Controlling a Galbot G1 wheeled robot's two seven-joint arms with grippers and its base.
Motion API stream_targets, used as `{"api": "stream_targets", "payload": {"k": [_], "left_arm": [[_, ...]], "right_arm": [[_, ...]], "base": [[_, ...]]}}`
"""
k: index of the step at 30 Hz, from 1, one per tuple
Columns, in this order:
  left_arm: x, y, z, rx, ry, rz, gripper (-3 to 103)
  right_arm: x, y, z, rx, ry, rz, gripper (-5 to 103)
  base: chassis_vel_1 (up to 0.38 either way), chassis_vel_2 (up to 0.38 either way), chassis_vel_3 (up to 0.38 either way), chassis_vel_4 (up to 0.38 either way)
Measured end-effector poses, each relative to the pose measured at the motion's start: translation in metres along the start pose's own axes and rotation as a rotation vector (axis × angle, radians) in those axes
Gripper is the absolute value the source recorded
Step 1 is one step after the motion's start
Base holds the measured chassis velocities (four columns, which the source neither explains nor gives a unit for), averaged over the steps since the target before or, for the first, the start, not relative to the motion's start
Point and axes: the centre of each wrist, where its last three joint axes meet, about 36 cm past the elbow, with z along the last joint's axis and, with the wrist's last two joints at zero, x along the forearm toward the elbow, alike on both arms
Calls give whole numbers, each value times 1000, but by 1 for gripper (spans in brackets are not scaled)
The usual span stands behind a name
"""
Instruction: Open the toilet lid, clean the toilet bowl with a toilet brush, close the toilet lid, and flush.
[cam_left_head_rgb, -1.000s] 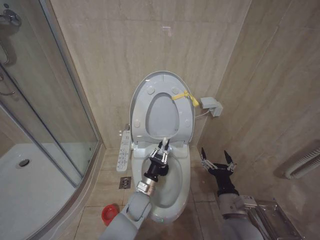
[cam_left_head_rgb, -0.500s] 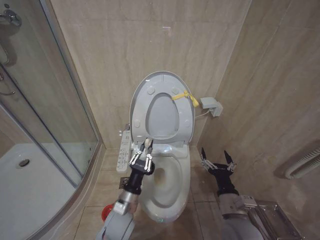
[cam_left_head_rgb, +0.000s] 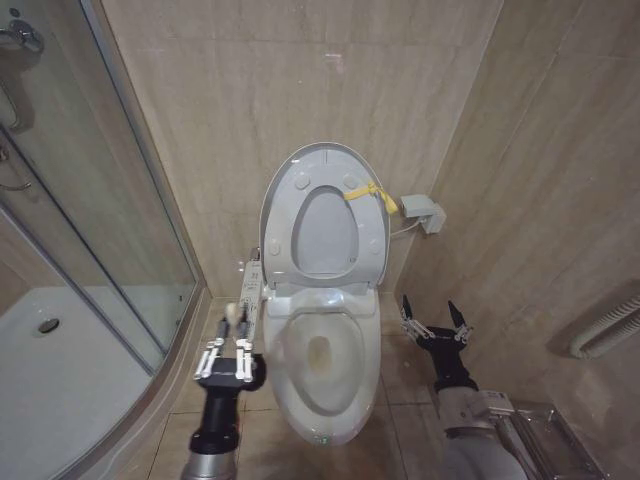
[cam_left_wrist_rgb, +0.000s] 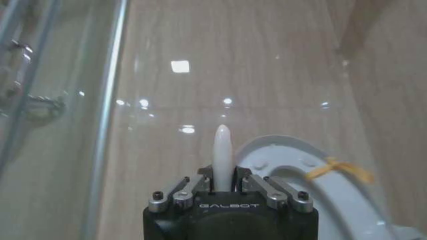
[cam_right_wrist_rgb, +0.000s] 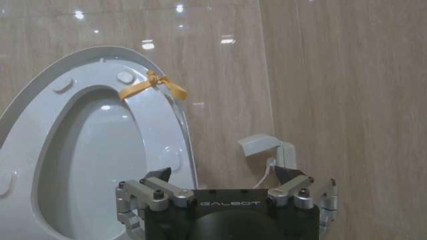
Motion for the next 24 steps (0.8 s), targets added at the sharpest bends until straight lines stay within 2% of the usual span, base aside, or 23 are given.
{"api": "stream_targets", "payload": {"k": [8,10,20,24], "left_arm": [[-2,28,20,-69,-18,-40,22],[0,29,21,-73,-11,-48,22],[20,47,55,-116,99,-150,22],[26,65,83,-119,142,-212,22]], "right_arm": [[0,0,0,0,0,0,100],[0,0,0,0,0,0,100],[0,0,0,0,0,0,100],[0,0,0,0,0,0,100]], "base": [[0,0,0,0],[0,0,0,0],[0,0,0,0],[0,0,0,0]]}}
